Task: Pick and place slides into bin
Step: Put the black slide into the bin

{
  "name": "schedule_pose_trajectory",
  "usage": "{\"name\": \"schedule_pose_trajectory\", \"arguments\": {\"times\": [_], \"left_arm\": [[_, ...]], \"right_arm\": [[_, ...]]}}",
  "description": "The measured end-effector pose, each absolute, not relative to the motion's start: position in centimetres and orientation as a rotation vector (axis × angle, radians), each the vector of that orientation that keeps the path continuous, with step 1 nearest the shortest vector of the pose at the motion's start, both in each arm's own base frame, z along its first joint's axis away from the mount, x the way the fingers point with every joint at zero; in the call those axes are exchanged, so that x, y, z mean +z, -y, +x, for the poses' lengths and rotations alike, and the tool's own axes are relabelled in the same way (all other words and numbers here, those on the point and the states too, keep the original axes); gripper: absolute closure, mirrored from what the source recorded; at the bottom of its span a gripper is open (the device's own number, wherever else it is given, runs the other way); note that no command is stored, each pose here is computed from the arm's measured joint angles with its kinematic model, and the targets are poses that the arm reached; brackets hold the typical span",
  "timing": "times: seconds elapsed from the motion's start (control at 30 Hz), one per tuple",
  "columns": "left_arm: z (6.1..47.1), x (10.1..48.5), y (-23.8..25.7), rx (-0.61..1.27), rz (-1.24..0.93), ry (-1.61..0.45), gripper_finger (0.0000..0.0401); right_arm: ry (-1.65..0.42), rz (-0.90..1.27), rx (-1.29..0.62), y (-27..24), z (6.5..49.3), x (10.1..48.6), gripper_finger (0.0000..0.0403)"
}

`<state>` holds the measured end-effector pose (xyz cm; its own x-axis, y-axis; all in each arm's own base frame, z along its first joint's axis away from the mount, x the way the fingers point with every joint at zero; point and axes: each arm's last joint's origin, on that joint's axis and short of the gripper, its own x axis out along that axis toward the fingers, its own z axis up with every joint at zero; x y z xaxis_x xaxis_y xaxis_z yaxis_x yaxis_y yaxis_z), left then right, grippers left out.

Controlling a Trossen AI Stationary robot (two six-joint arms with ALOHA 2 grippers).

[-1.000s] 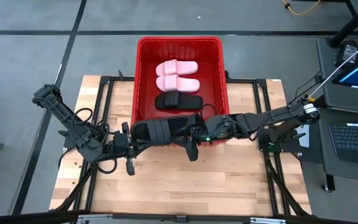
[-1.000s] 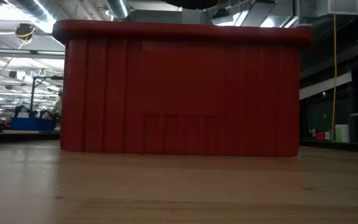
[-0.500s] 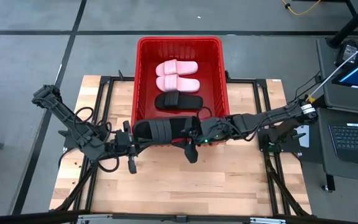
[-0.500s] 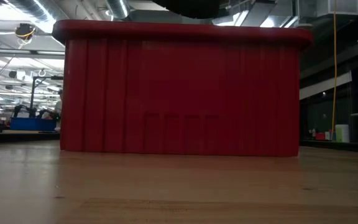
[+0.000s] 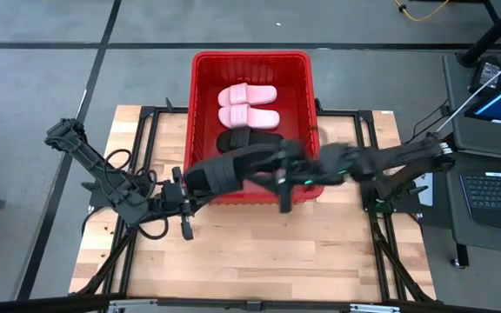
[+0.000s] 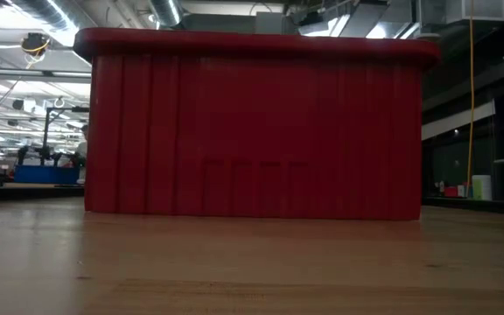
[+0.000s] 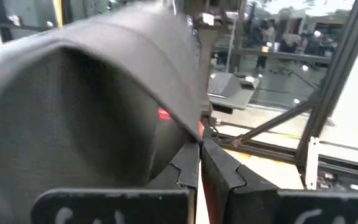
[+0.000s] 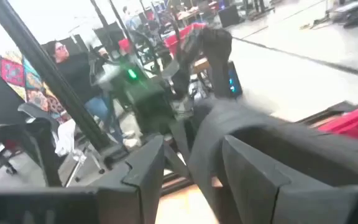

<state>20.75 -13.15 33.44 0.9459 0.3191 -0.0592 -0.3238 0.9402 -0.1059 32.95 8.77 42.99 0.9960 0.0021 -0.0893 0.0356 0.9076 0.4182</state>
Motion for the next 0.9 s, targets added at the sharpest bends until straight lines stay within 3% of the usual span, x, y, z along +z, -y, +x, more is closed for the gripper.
{"name": "schedule_pose_trajectory", "arguments": {"times": [0.2, 0.9], "left_arm": [[21.0, 33.2, 13.4, 0.229, -0.114, -0.061, 0.0399], [21.5, 34.1, 12.5, 0.268, -0.064, -0.008, 0.04]], "right_arm": [[-0.119, 0.323, -0.017, -9.6, 32.6, 44.1, 0.0238], [-0.124, 0.352, 0.015, -9.9, 33.3, 43.7, 0.0238]]}}
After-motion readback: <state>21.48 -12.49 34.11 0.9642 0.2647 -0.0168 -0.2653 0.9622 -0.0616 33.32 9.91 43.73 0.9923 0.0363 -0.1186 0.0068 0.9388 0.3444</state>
